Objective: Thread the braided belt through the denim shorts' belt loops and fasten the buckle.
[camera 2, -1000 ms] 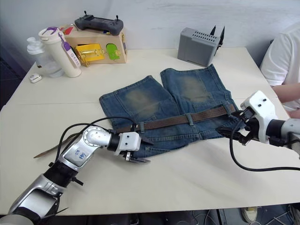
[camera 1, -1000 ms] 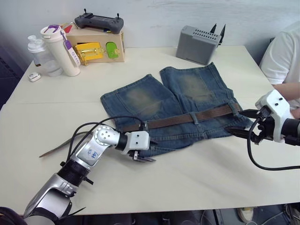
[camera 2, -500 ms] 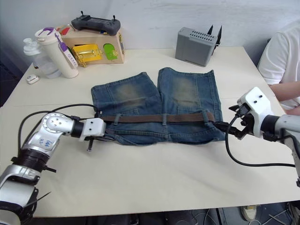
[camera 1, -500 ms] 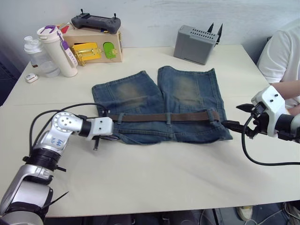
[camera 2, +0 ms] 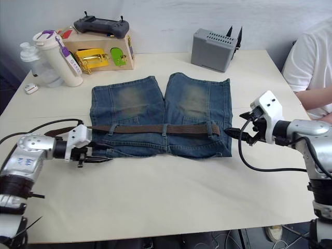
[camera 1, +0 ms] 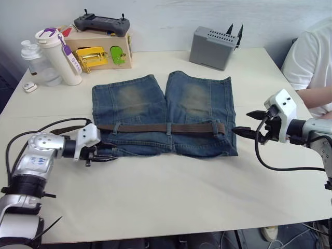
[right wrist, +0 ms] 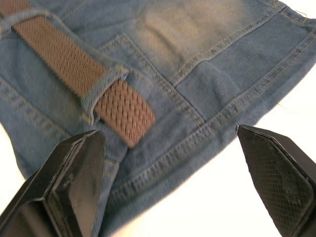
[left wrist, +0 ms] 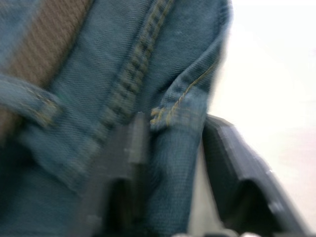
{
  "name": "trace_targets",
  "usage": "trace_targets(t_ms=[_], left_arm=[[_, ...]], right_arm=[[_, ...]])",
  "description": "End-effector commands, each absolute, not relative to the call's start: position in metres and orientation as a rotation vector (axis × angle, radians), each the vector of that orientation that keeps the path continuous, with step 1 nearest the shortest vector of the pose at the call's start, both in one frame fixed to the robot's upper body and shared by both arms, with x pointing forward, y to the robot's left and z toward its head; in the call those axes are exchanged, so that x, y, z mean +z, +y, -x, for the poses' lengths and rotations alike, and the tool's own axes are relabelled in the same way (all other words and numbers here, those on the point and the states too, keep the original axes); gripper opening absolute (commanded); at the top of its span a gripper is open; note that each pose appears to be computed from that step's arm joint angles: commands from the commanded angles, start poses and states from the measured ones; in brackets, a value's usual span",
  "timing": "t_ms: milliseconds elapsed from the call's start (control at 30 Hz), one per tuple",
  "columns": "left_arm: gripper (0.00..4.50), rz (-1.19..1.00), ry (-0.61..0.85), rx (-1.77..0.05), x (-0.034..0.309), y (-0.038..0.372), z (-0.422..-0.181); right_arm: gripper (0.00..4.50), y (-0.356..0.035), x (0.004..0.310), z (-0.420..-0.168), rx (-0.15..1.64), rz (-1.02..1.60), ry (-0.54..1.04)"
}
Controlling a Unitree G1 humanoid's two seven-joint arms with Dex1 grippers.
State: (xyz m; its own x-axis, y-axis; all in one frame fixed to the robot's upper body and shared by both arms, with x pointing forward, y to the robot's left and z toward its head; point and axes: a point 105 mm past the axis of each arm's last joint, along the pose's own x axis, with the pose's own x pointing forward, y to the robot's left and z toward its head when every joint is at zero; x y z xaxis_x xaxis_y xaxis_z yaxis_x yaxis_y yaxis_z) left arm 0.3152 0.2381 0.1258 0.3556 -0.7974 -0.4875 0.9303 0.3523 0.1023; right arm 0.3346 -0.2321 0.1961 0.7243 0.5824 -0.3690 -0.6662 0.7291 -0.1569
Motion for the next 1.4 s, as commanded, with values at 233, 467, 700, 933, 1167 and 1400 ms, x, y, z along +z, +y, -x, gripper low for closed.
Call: trace_targets(t_ms=[233, 467, 700, 933, 1167, 1400], left_arm=[[4.45, -0.119, 0.278, -0.838, 0.202, 0.258, -0.358], [4.45, -0.049, 0.377, -0.723, 0.186, 0.243, -0.398], [4.45, -0.093, 0.483, -0.785, 0.156, 0.228, -0.404], [3.75, -0.097, 0.533, -0.8, 0.145, 0.228, -0.402], [0.61, -0.066, 0.488, -0.868, 0.163, 0.229, -0.395], [0.0, -0.094, 0.401, -1.01, 0.186, 0.226, -0.377]], right_arm=[[4.5, -0.219, 0.202, -0.353, 0.734, 0.133, 0.261], [4.5, -0.218, 0.194, -0.372, 0.716, 0.11, 0.276], [4.5, -0.218, 0.184, -0.385, 0.72, 0.024, 0.305], [4.5, -0.205, 0.16, -0.384, 0.806, -0.001, 0.389], [1.82, -0.205, 0.157, -0.371, 0.887, -0.056, 0.46], [0.09, -0.2, 0.182, -0.352, 1.032, 0.014, 0.361]])
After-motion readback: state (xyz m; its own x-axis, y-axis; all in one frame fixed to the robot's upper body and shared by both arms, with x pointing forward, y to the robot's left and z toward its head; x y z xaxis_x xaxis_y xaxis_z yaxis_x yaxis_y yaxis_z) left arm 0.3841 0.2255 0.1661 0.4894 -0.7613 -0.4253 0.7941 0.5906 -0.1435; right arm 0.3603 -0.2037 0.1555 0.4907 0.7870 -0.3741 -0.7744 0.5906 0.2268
